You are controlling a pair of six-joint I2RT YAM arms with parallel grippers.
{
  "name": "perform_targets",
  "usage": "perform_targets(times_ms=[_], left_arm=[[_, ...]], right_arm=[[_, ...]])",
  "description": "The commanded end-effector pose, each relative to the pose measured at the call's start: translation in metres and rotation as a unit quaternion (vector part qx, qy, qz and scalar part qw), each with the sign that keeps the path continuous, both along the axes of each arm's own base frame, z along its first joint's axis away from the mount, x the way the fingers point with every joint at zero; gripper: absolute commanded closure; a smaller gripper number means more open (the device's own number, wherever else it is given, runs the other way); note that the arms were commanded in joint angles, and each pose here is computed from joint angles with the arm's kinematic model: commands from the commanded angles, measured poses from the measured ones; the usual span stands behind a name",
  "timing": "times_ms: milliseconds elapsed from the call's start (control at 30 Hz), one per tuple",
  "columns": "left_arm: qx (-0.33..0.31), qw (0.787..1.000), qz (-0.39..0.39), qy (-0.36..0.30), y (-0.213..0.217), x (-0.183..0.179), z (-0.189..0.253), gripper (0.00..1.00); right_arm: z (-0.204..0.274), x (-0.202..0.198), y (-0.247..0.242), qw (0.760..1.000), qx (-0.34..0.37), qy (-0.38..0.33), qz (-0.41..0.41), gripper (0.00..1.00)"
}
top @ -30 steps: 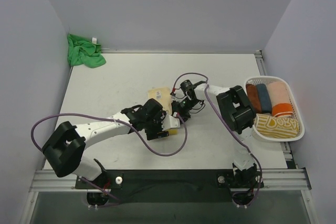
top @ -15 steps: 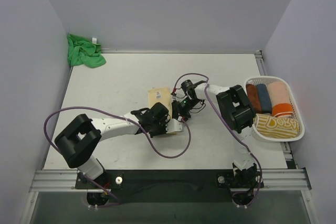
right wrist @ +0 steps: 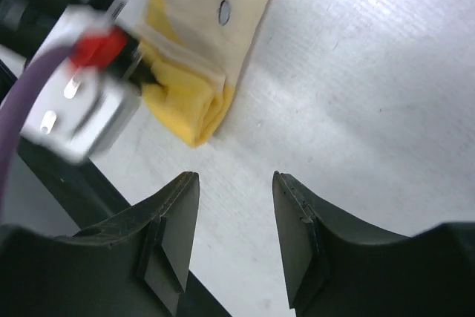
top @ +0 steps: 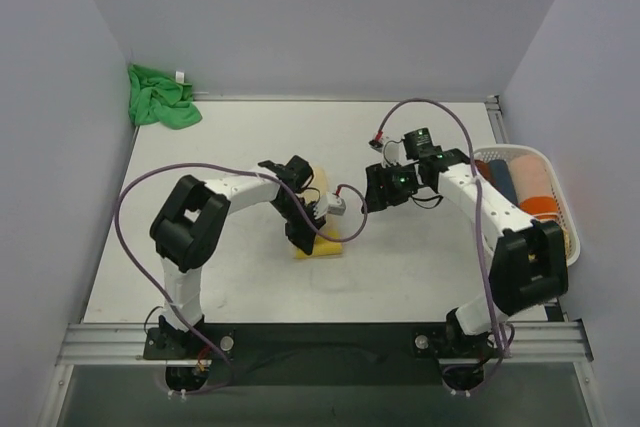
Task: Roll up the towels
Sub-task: Roll the towel
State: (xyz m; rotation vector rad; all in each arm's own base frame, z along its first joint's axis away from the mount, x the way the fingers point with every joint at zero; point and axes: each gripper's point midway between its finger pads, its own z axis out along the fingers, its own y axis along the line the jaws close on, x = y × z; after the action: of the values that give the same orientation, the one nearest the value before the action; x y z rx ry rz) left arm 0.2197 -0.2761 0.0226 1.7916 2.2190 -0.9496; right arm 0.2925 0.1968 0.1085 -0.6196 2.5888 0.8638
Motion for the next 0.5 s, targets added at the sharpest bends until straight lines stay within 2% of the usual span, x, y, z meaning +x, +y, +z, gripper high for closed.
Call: perform_targets(times_ms=[0, 33, 233, 333, 467], left_arm=[[0.058, 0.984, -0.006, 0.166, 0.027, -0.05, -0.02, 0.93], [0.06, 0.981, -0.004, 0.184, 0.028, -0.05, -0.026, 0.93], [0.08, 0.971, -0.02, 0.226, 0.035, -0.037, -0.038, 0.92], [0.09, 0.966, -0.018, 0.242, 0.037, -0.033, -0.041, 0.91], [0.112, 0.96, -0.015, 0.257, 0.043, -0.032, -0.048, 0.89]], right_arm=[[0.013, -0.025, -0.02, 0.995, -0.034, -0.08, 0.045, 0.56], [0.008, -0.035, -0.024, 0.995, -0.037, -0.082, 0.048, 0.56], [0.047, -0.059, -0.011, 0.984, -0.007, -0.168, 0.062, 0.55], [0.051, -0.077, 0.013, 0.967, -0.012, -0.213, 0.136, 0.5], [0.041, -0.08, 0.035, 0.94, -0.041, -0.27, 0.205, 0.39]])
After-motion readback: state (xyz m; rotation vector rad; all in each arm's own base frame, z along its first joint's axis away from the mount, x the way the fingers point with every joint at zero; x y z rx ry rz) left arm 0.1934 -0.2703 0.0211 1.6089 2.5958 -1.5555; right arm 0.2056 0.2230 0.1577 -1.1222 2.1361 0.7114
